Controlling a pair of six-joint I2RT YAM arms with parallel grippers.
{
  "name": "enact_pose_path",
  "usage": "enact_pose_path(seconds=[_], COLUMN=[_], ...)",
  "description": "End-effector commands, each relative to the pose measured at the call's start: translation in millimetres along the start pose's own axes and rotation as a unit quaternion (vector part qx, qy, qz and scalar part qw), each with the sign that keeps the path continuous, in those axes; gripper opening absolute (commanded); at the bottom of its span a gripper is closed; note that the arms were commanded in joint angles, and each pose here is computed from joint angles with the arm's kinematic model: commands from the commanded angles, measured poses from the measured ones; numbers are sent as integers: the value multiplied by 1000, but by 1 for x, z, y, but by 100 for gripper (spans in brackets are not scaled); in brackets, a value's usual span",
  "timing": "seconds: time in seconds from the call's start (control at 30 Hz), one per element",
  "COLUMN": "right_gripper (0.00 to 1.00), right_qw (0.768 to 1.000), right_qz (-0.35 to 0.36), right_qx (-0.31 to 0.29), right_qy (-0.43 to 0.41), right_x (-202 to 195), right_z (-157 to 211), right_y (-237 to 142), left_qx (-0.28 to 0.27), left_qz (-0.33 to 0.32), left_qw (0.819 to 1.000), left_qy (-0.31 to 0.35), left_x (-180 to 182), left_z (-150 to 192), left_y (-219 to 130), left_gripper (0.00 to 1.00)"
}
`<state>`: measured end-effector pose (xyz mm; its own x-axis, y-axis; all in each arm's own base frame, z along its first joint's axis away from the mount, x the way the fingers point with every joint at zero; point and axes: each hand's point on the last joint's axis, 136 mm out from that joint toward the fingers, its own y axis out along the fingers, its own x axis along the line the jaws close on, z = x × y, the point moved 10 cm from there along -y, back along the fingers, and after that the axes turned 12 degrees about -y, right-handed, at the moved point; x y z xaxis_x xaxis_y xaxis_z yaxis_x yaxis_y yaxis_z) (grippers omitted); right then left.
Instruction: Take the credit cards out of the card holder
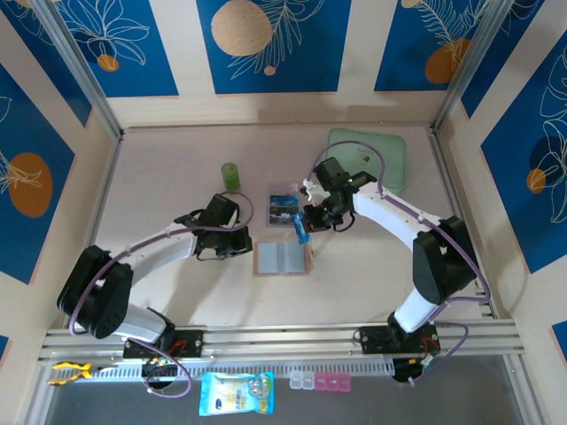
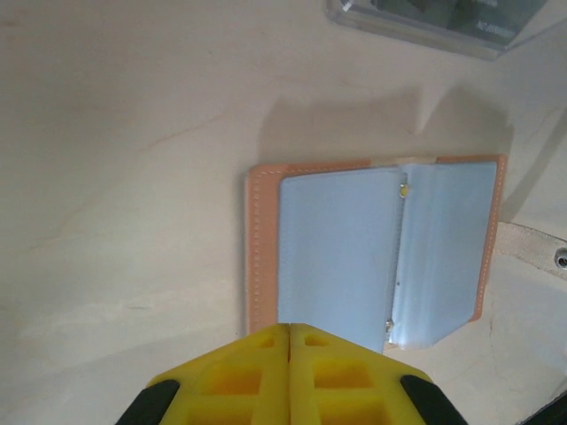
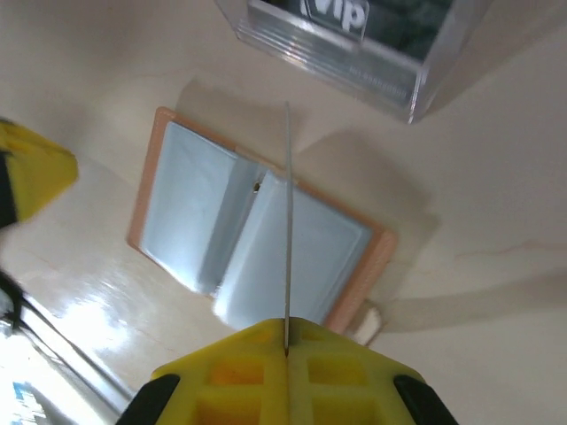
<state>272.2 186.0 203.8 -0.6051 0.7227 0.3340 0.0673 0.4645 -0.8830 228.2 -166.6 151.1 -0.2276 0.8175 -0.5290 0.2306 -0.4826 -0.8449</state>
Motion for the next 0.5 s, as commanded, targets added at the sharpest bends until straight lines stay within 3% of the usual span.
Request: enact_pose_path(seconds=[0.0, 0.1, 0.27, 0.47], right_gripper=[3, 1, 0, 0], right_qw=[990, 971, 919, 882], right_qz=[35, 70, 104, 98], right_qx=[7, 12, 31, 54], right_qy=[-136, -229, -378, -457], right_x=[-1, -1, 3, 0], right_z=[-2, -7, -20, -45], right_y=[-17, -21, -22, -14], left_qx=[-12, -16, -18, -19], left_qz=[-1, 3, 4, 1], left_qw=[1000, 1000, 1000, 1000], left_qy=[0, -7, -15, -19], left_x=[11, 15, 21, 26], left_z=[-2, -3, -4, -3], left_y=[-5, -7, -10, -12], left_gripper=[8, 9, 9, 9])
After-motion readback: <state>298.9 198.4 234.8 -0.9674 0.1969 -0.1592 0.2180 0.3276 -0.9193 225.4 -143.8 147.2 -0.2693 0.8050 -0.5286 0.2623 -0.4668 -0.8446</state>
